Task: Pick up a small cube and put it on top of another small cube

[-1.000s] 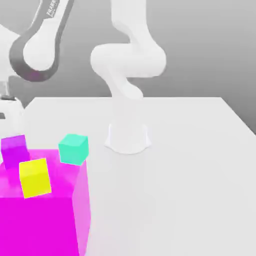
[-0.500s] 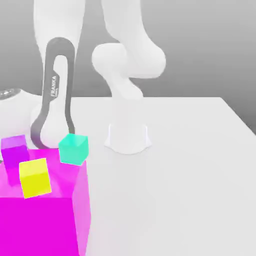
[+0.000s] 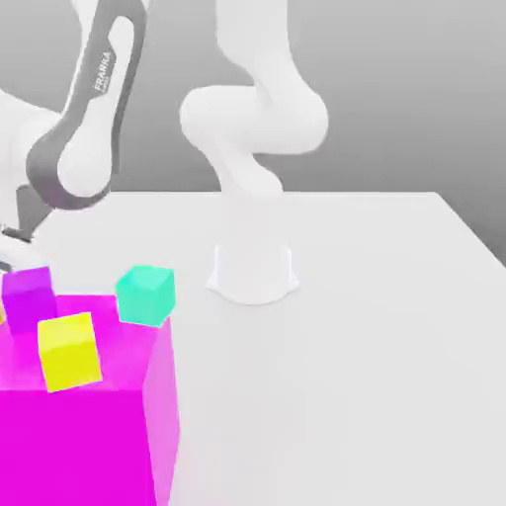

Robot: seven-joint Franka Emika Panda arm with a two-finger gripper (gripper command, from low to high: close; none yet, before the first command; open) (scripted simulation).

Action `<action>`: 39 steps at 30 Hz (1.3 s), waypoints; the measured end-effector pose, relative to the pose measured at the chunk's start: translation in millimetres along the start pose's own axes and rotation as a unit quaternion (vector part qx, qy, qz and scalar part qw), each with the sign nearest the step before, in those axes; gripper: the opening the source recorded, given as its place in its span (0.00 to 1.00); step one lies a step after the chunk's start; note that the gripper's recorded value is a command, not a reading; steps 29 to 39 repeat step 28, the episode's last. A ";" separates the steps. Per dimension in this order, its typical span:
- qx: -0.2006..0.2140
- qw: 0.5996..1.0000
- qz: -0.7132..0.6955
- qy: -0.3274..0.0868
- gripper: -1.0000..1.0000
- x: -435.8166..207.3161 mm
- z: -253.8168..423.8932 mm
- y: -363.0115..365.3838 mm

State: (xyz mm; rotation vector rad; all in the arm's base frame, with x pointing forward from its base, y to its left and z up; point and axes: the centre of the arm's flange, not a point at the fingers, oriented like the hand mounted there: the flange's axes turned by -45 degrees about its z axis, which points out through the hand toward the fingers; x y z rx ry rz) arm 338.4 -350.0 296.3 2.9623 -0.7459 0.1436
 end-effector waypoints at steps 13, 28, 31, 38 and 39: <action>0.025 0.999 -0.035 -0.028 0.00 94.0 -169.0 -191.1; 0.033 0.996 -0.065 -0.054 1.00 85.5 -146.8 -241.8; 0.033 0.996 -0.065 -0.054 1.00 85.5 -146.8 -241.8; 0.033 0.996 -0.065 -0.054 1.00 85.5 -146.8 -241.8; 0.033 0.996 -0.065 -0.054 1.00 85.5 -146.8 -241.8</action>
